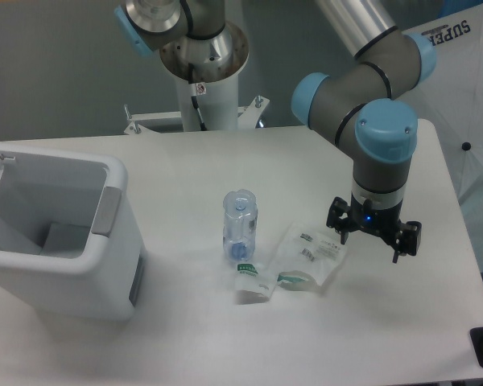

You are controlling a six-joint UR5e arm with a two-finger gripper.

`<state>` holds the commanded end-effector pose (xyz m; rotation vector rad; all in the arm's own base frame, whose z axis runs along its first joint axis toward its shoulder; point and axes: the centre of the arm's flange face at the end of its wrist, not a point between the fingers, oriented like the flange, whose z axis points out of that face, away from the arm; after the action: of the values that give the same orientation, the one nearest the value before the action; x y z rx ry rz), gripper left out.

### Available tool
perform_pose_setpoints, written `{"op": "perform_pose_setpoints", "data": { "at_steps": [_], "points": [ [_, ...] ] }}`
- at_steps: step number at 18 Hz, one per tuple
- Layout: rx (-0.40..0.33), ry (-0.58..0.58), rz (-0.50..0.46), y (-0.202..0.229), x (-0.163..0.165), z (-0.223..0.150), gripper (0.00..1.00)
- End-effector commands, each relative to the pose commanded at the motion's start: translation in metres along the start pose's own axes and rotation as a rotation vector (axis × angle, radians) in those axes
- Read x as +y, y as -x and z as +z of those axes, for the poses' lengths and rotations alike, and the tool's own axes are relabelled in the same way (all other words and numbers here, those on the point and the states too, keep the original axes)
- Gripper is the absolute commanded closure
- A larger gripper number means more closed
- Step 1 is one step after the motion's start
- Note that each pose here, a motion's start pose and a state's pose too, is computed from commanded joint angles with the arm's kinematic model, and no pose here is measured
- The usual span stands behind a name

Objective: Place the trash in the trash can
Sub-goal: 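Move the open gripper over the clear plastic wrapper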

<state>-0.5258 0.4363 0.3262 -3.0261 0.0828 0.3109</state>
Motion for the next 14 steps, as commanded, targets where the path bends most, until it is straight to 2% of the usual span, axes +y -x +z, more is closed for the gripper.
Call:
{"op": "perform_pose_setpoints", "data": {
  "at_steps": [7,14],
  "points": [
    [0.004,-0.002,0.003,-0.004,-0.001,0.005,0.0],
    [0.021,-0.005,-0.003,-0.006,-0.003,0.026,0.0]
  ]
}}
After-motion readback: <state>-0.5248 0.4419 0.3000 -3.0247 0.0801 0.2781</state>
